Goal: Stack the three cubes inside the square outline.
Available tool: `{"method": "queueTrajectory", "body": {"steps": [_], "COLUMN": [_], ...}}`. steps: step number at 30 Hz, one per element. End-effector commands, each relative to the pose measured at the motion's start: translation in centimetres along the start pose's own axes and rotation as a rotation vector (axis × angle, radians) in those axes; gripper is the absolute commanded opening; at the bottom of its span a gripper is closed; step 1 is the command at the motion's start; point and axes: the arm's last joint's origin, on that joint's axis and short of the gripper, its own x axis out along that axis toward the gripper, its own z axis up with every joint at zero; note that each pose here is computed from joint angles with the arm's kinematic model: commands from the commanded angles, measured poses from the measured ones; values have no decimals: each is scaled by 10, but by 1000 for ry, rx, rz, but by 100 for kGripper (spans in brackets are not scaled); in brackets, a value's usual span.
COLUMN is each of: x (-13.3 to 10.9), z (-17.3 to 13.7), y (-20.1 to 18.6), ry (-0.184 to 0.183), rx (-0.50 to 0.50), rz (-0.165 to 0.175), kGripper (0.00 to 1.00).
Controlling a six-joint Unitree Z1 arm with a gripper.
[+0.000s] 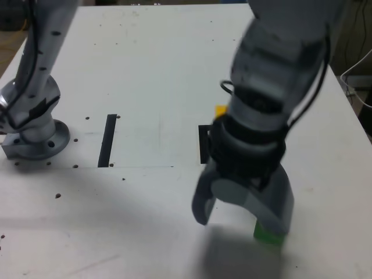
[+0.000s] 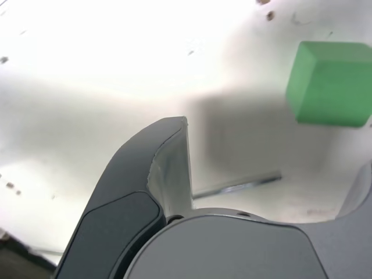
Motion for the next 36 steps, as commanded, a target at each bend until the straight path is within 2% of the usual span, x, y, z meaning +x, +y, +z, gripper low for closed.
{"method": "queueTrajectory", "body": {"steps": [1, 5, 14, 24, 32, 36], "x": [0, 1, 17, 34, 29, 27], "z": [5, 12, 29, 44, 47, 47], "y": [3, 9, 20, 27, 31, 32], "ry": [-22, -34, -14, 0, -11, -7], "rx": [-1, -12, -17, -31, -37, -40], "rz": [19, 32, 8, 1, 16, 18], "kGripper": [99, 99, 97, 95, 96, 90]}}
